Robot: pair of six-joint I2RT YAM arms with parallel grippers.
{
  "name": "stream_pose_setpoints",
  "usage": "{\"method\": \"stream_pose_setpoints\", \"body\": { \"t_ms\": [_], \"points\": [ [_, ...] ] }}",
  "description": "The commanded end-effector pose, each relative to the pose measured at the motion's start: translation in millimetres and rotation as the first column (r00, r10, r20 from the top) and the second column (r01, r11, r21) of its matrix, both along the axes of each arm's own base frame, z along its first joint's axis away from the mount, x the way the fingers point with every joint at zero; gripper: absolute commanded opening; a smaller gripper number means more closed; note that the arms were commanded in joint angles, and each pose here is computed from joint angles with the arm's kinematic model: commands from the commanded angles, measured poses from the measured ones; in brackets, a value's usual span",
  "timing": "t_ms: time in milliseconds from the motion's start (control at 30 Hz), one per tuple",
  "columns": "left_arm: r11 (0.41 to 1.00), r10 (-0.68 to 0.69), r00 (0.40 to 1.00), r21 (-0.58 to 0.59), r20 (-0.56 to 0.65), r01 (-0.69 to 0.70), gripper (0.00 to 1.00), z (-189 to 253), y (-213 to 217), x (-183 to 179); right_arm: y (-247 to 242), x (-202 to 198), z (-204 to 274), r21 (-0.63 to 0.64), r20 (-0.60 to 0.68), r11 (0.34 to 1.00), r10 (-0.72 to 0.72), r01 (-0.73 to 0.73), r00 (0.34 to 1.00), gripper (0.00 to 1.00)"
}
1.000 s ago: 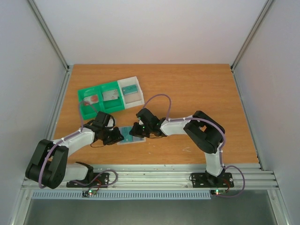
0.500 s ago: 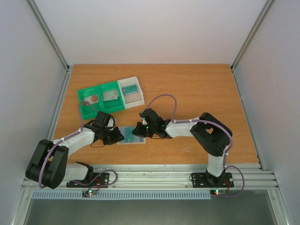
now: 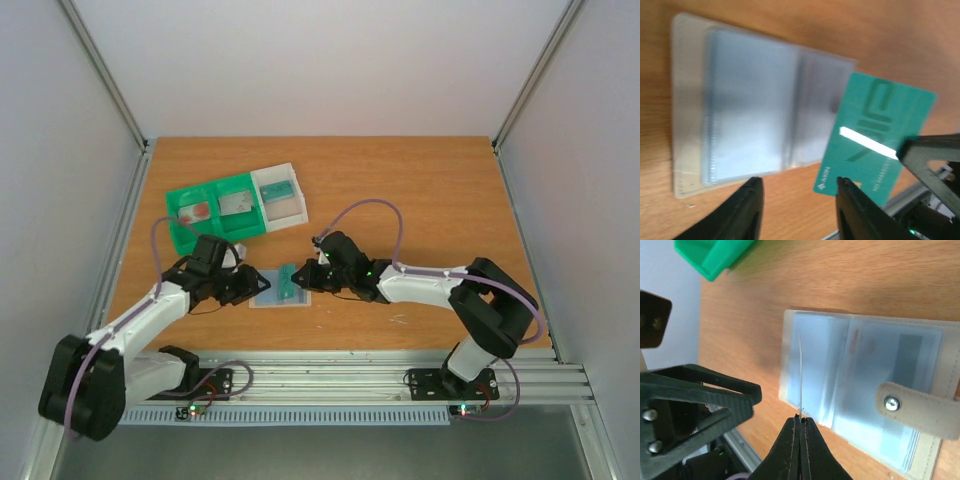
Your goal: Take the credit cards out of the card holder
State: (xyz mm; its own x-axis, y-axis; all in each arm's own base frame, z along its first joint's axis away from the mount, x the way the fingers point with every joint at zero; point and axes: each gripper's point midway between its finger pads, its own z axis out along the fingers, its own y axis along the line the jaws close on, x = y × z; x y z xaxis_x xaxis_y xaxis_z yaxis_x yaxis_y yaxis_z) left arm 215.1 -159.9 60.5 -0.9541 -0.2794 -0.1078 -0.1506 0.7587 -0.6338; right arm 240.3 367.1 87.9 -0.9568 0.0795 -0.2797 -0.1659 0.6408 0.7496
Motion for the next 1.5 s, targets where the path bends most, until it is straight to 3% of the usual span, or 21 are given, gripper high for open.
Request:
{"method": "stream_pose_setpoints", "body": {
  "t_ms": [0, 133, 433, 533, 600, 700, 800, 900, 1067, 1267, 1467],
  "points": [
    [0.992, 0.006, 0.995, -0.129, 0.1, 0.007, 0.46, 54, -14, 6, -1, -3, 35, 0.119, 0.051, 0.993, -0.008, 0.001, 0.999, 0.01],
    [0.981, 0.038, 0.985, -0.195, 0.17, -0.005, 0.53, 82, -15, 4, -1, -10, 72, 0.248, 0.091, 0.969, -0.012, -0.012, 0.996, 0.01],
    [0.908, 0.039, 0.96, -0.411, 0.278, 0.082, 0.53, 135, -34, -3, -2, -24, 126, 0.48, 0.167, 0.874, -0.003, -0.079, 0.986, 0.01],
    [0.882, 0.041, 0.949, -0.457, 0.312, 0.112, 0.47, 153, -37, -7, -1, -27, 131, 0.516, 0.166, 0.852, 0.004, -0.09, 0.986, 0.01],
    [0.872, 0.039, 0.945, -0.474, 0.324, 0.126, 0.36, 160, -38, -10, 0, -28, 132, 0.535, 0.16, 0.84, 0.003, -0.089, 0.987, 0.01],
    [0.867, 0.039, 0.941, -0.48, 0.335, 0.135, 0.13, 164, -38, -13, 0, -30, 130, 0.533, 0.17, 0.84, 0.016, -0.105, 0.985, 0.01],
    [0.859, 0.027, 0.938, -0.488, 0.345, 0.155, 0.01, 167, -39, -14, -3, -34, 128, 0.522, 0.182, 0.845, 0.026, -0.119, 0.983, 0.02],
    [0.849, -0.002, 0.935, -0.494, 0.355, 0.189, 0.0, 172, -43, -16, -6, -38, 128, 0.512, 0.199, 0.848, 0.036, -0.135, 0.979, 0.07],
    [0.838, -0.045, 0.921, -0.488, 0.387, 0.246, 0.01, 180, -46, -22, -12, -47, 130, 0.472, 0.236, 0.863, 0.073, -0.18, 0.969, 0.22],
    [0.853, -0.142, 0.925, -0.432, 0.352, 0.295, 0.0, 177, -45, -37, -32, -56, 121, 0.32, 0.262, 0.922, 0.134, -0.217, 0.956, 0.3],
    [0.816, -0.266, 0.893, -0.409, 0.363, 0.41, 0.0, 183, -49, -57, -52, -72, 130, 0.278, 0.263, 0.9, 0.264, -0.335, 0.928, 0.39]
  ]
}}
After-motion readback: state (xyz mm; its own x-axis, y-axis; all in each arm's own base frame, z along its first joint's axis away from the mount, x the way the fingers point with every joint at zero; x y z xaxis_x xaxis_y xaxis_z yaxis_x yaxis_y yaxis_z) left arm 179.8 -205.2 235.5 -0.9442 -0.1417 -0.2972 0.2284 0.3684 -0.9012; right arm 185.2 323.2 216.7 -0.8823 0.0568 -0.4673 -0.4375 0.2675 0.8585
